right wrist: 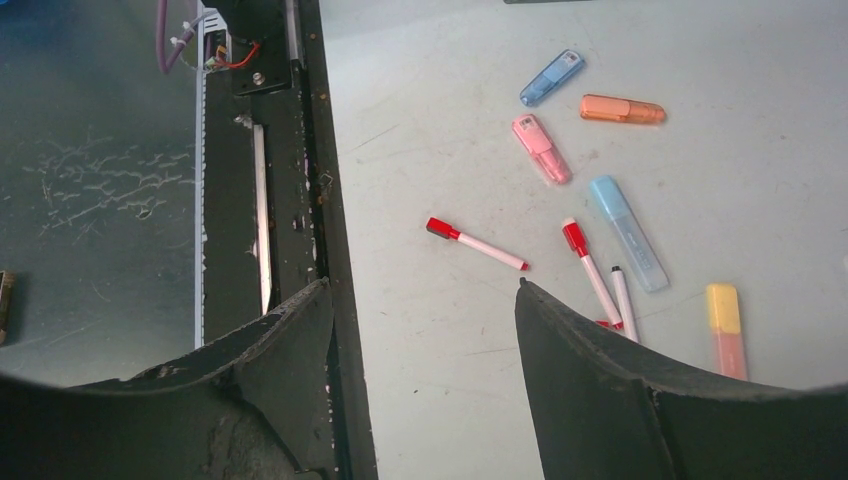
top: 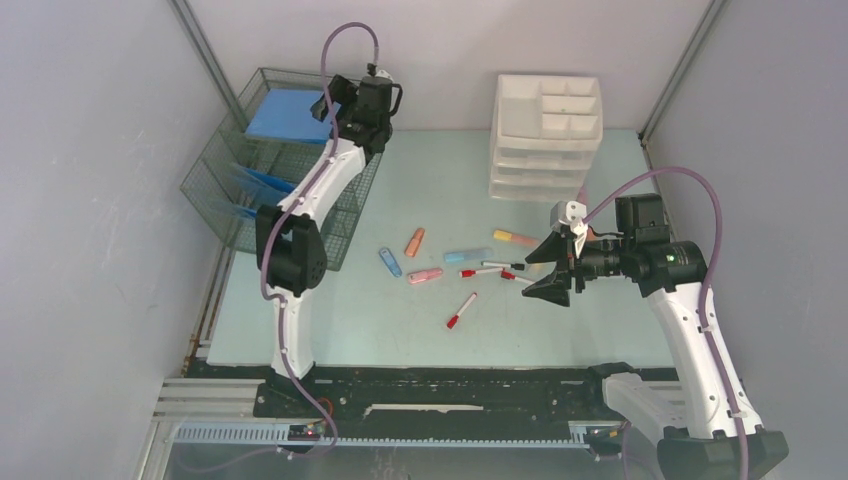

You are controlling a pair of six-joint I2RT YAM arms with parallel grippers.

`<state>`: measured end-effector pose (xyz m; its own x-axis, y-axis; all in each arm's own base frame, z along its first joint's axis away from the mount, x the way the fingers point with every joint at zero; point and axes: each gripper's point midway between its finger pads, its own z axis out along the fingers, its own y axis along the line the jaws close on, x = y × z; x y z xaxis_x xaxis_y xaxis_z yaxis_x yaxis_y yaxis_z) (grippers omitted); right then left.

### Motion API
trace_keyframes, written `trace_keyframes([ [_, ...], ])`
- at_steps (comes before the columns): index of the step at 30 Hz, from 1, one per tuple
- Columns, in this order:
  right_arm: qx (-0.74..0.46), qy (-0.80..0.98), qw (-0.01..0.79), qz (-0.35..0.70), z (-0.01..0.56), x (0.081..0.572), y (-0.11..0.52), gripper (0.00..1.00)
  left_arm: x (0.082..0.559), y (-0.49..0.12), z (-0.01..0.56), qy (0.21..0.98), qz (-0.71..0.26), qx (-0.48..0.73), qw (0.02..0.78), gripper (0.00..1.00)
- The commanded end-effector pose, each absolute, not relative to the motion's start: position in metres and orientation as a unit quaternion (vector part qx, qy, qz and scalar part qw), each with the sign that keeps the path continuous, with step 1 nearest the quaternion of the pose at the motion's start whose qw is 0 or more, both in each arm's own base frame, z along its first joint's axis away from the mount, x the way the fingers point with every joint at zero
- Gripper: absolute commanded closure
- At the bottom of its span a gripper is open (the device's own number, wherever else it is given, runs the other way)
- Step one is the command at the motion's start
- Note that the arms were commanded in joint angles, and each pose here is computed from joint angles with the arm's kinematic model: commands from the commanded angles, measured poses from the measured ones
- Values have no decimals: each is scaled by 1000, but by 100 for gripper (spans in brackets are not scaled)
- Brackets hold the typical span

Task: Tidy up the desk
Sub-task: Place the folder in the storage box.

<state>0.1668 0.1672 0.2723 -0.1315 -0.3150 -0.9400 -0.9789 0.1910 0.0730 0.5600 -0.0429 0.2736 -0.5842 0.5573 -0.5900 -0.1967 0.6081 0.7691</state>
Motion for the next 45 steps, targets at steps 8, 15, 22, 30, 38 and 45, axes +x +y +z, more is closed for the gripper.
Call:
trace_keyframes([
  [8, -504, 637, 434, 390, 276, 166, 167, 25, 552, -49, 302, 857, 177, 37, 482, 0],
  [15, -503, 639, 435, 386, 276, 168, 166, 25, 530, -83, 343, 846, -12, 15, 533, 0],
  [22, -497, 643, 443, 378, 277, 170, 162, 25, 483, -133, 389, 786, -192, 33, 587, 0],
  [30, -477, 650, 459, 373, 280, 177, 153, 25, 410, -172, 407, 706, -366, 39, 605, 0],
  [38, -439, 660, 476, 380, 277, 189, 146, 18, 333, -199, 364, 693, -405, 62, 593, 0],
  [45, -343, 703, 462, 418, 262, 217, 140, 0, 279, -198, 322, 690, -411, 76, 590, 0],
])
